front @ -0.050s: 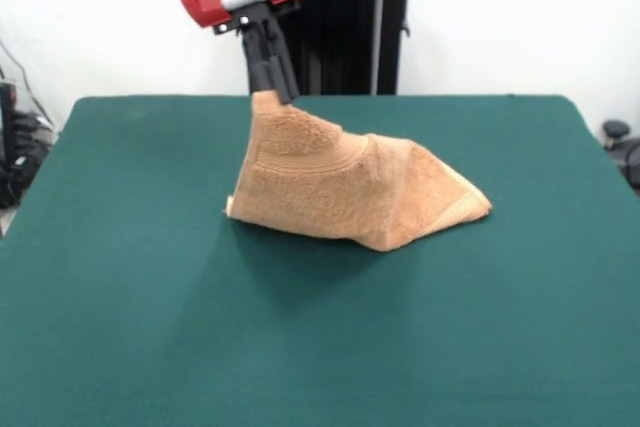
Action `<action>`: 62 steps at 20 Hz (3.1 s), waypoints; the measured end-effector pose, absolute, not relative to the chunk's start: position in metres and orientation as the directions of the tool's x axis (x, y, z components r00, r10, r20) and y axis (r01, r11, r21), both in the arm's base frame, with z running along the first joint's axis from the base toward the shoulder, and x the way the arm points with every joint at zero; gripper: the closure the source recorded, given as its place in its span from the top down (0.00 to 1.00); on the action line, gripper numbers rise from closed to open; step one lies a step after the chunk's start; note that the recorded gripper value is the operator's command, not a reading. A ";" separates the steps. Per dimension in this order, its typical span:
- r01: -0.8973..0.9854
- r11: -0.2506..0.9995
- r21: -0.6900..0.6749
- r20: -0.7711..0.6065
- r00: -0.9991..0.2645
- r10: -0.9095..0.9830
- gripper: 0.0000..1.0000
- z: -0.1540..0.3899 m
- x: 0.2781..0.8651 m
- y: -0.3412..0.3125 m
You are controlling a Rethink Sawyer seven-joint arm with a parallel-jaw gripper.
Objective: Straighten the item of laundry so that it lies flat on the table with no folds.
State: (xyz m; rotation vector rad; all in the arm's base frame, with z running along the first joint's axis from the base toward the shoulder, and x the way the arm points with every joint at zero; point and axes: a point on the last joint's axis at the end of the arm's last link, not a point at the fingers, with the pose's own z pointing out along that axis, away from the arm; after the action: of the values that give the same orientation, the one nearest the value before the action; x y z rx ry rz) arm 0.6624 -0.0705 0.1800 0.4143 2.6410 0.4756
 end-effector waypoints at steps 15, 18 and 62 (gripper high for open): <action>0.002 0.963 0.270 -0.504 -0.852 0.143 0.00 0.175 0.661 -0.053; -0.037 0.965 0.258 -0.521 -0.847 0.107 0.00 0.174 0.660 -0.049; -0.208 0.938 0.279 -0.624 -0.781 0.013 0.00 0.145 0.653 -0.007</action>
State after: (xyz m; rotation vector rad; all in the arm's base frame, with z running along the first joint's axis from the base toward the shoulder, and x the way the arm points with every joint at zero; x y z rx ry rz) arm 0.6527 -0.0067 0.1451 -0.1377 2.4330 0.4422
